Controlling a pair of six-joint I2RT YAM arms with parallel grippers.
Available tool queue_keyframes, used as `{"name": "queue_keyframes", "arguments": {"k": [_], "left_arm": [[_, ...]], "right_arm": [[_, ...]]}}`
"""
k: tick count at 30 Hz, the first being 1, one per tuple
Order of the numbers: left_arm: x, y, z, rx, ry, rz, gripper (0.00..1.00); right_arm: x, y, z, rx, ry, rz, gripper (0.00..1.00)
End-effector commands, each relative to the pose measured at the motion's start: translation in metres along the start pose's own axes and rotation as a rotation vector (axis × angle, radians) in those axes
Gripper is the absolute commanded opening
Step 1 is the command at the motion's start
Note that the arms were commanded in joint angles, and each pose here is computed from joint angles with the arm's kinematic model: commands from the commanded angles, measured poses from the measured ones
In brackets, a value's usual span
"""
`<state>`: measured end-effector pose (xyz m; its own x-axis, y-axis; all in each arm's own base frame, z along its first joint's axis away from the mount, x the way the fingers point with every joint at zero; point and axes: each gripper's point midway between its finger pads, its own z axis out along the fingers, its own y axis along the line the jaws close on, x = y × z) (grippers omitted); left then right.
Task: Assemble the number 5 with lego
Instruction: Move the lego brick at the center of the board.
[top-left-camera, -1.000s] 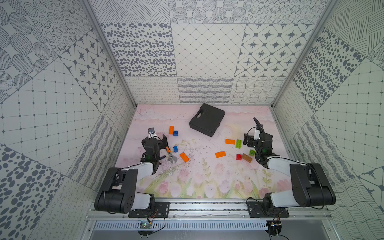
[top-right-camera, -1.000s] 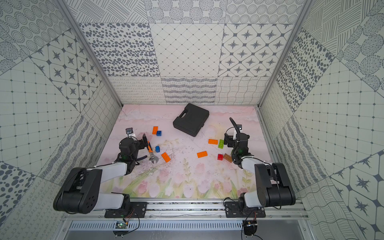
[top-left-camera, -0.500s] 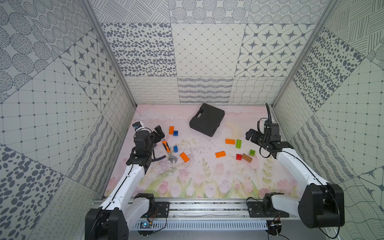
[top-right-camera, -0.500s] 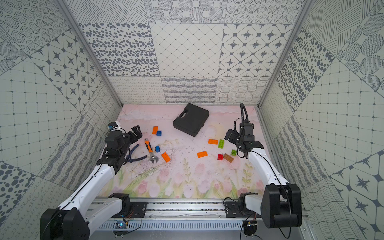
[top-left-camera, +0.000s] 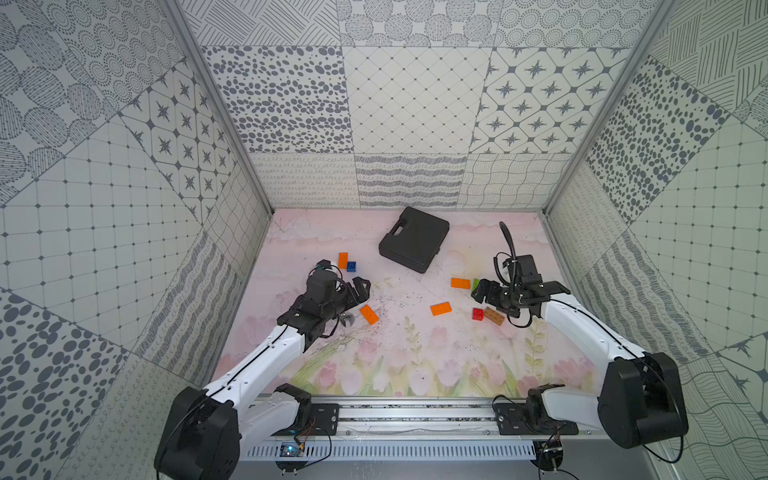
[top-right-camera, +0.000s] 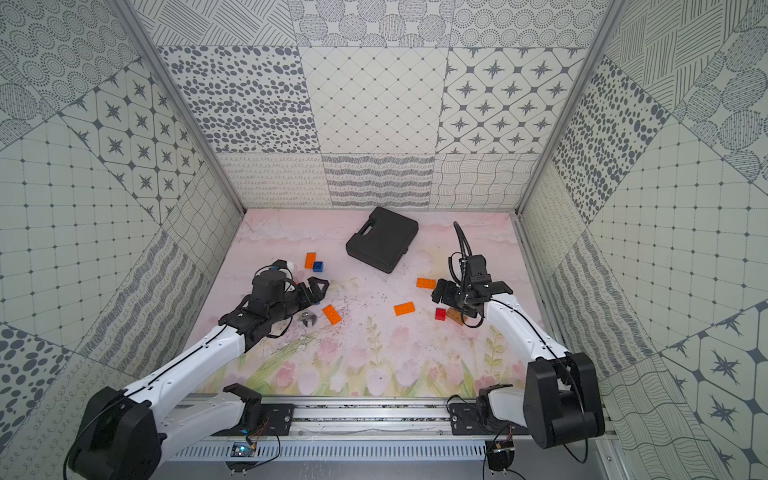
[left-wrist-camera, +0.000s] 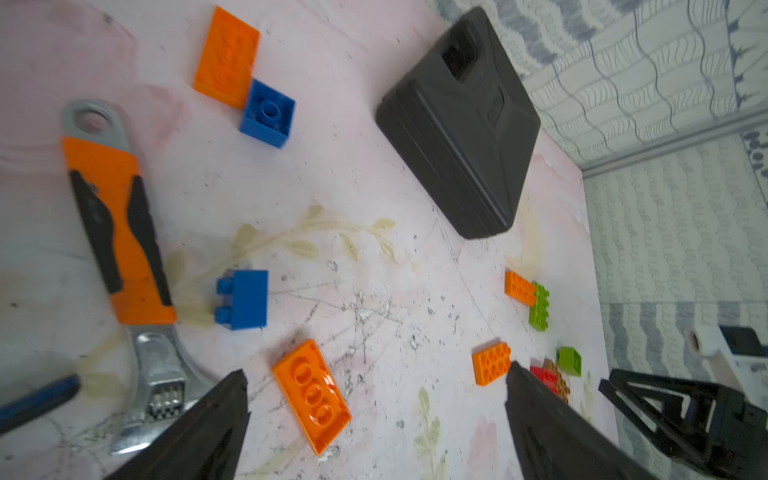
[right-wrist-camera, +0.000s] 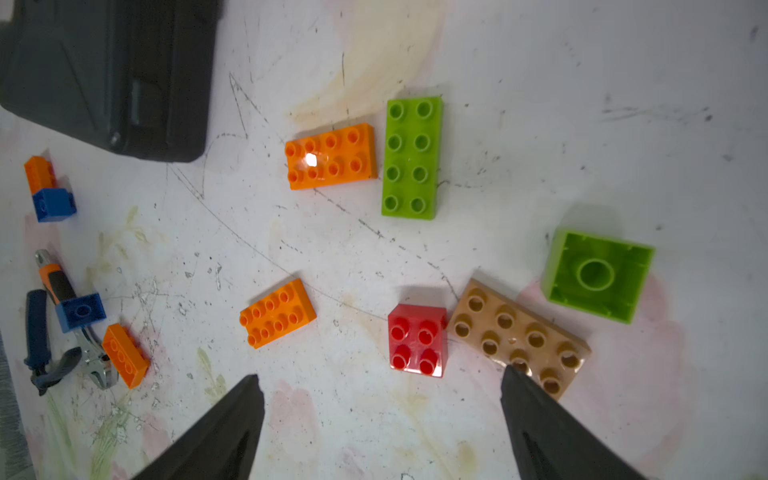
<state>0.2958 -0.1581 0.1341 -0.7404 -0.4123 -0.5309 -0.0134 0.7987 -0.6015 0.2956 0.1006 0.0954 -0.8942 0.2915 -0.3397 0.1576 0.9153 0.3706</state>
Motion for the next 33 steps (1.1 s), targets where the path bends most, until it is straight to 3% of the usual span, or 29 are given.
{"name": "queue_keyframes", "arguments": {"k": [1,6,10,14,20,33], "left_arm": [[0.055,-0.025,0.009,0.008,0.147,0.081,1.0],[0.089,-0.044,0.019,0.001,0.204,0.186,1.0],[0.098,-0.054,0.025,-0.001,0.216,0.22,0.99],[0.093,-0.057,0.025,-0.002,0.188,0.234,1.0],[0.086,-0.05,0.016,-0.016,0.142,0.242,1.0],[0.069,-0.035,0.002,-0.06,0.036,0.256,1.0]], "right_arm": [[0.001,0.02,0.007,0.024,-0.002,-0.06,0.92],[0.017,0.036,0.025,0.074,0.036,-0.156,0.88],[0.025,0.057,0.034,0.006,0.084,-0.243,0.89],[0.022,0.056,0.039,0.072,0.083,-0.287,0.92],[0.027,0.071,0.051,0.045,0.127,-0.326,0.99],[0.033,0.092,0.073,0.116,0.163,-0.436,0.99]]}}
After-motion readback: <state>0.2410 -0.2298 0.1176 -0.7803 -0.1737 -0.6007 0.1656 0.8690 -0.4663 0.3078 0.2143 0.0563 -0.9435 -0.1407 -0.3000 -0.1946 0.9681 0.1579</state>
